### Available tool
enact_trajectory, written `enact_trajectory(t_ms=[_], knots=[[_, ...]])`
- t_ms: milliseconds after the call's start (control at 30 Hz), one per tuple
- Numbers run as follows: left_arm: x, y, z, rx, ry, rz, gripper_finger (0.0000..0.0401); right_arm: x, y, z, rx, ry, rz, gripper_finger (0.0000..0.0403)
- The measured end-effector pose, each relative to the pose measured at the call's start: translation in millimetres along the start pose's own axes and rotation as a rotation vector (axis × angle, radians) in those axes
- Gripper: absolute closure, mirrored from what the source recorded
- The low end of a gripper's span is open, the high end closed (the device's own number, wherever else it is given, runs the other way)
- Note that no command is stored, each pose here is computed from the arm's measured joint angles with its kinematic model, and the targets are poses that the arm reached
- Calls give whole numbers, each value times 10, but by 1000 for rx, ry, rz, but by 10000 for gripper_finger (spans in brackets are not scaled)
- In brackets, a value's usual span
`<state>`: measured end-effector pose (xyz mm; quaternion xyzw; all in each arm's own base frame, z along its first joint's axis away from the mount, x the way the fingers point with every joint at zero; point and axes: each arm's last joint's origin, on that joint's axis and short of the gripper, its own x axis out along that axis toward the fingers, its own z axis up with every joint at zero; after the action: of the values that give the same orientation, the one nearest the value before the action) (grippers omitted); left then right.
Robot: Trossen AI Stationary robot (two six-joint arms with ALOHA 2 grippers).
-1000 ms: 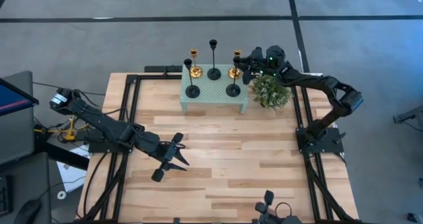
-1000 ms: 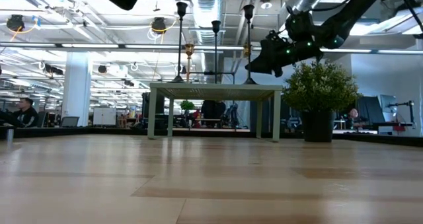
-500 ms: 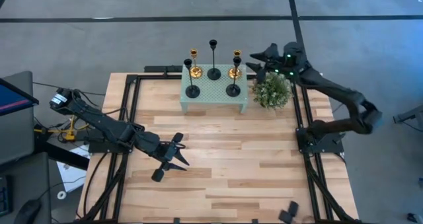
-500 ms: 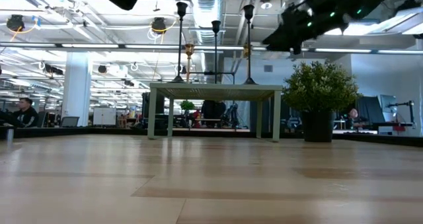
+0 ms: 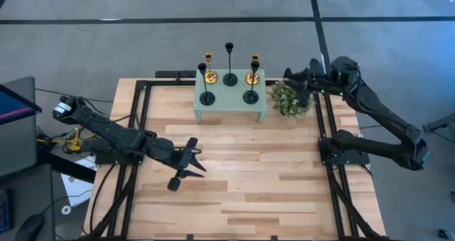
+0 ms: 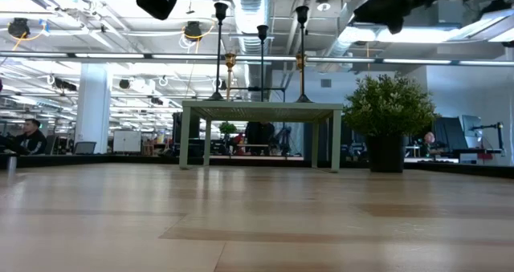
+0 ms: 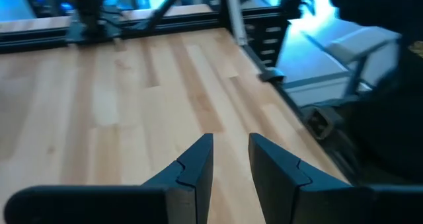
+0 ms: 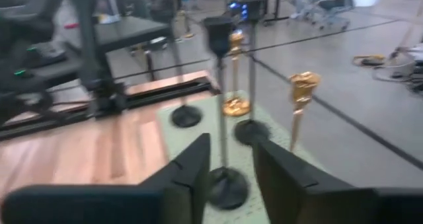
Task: Pick & Place candle stick holders
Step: Return to Home Position
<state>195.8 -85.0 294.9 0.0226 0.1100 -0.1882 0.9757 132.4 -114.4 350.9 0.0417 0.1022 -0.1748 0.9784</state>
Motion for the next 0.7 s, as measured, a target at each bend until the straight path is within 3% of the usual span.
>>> enact_trajectory(t_ms=[233,400,567,700], knots=[[-23,143,15,25,-8,151,305,-68,247,-46,-8,54,122,392],[-212,216,118,128,-72,223,316,-41,349,-50,-22,61,185,395],[-563,256,216,221,-136,289,372,-33,426,-52,-22,66,230,401],[-855,268,198,209,-131,372,395,-77,456,-39,-24,51,235,402]])
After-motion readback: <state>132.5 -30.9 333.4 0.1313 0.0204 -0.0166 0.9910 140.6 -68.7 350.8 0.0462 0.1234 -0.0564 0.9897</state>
